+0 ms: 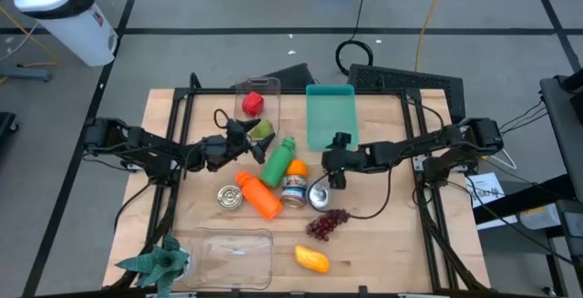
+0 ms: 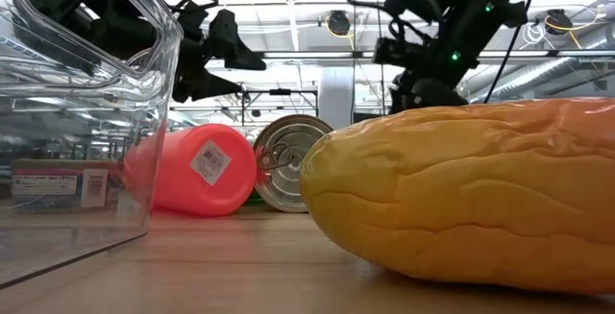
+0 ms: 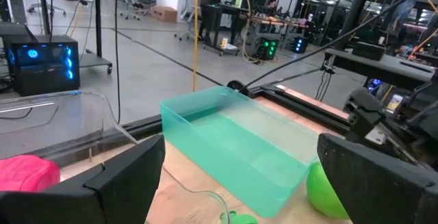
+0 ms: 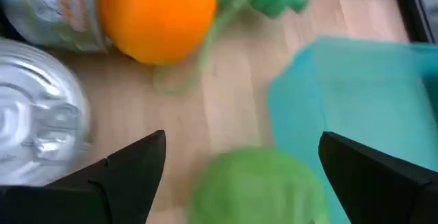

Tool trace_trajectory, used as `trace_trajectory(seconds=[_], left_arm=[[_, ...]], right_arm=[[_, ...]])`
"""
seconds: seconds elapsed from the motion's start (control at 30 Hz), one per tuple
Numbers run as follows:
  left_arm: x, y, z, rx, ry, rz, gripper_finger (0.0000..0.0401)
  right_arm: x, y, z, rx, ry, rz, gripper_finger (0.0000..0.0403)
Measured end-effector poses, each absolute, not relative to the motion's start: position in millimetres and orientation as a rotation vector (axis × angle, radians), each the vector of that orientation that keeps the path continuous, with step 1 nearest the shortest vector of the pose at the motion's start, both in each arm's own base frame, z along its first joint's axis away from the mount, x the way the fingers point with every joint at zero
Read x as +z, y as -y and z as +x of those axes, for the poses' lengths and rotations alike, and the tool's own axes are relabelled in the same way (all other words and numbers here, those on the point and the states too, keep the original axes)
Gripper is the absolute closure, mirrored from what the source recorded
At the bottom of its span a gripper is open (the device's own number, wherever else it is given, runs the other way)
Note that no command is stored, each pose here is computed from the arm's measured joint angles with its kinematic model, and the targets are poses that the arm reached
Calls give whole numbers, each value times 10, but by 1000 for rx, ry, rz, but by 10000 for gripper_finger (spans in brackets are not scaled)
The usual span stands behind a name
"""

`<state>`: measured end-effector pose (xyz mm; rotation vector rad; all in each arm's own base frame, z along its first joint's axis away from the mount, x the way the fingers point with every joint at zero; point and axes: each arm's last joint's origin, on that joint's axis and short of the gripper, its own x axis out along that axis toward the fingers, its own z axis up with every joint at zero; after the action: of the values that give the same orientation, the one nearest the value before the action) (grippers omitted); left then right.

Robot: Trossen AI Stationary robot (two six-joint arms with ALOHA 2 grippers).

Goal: Pick & Place Food Item
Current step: Put the green apple into the top transparent bin

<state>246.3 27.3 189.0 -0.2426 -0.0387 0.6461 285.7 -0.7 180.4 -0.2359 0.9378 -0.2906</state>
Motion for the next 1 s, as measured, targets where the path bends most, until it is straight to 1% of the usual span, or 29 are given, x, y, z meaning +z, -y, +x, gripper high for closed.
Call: trace_trajectory(seconds=[0.1, 0.3, 0.6, 0.73, 0.9, 1.0], left_arm=[[1890, -272, 2463, 646, 38, -243, 9], [1887, -272, 2463, 644, 36, -247, 9], [1880, -267, 2466, 624, 26, -246, 9], [1879, -267, 2466, 624, 25, -245, 9], [1878, -267, 2466, 624, 24, -245, 9], [1878, -267, 2466, 624, 25, -245, 9]], right_arm=[[1765, 53, 2807, -317, -1001, -245, 39], [1747, 65, 2743, -321, -1064, -235, 39], [1901, -144, 2504, -130, -1146, -27, 39], [2063, -254, 2420, -54, -1087, -1, 39], [2196, -335, 2355, -42, -1017, 28, 39], [2184, -378, 2358, -39, -1015, 41, 39]])
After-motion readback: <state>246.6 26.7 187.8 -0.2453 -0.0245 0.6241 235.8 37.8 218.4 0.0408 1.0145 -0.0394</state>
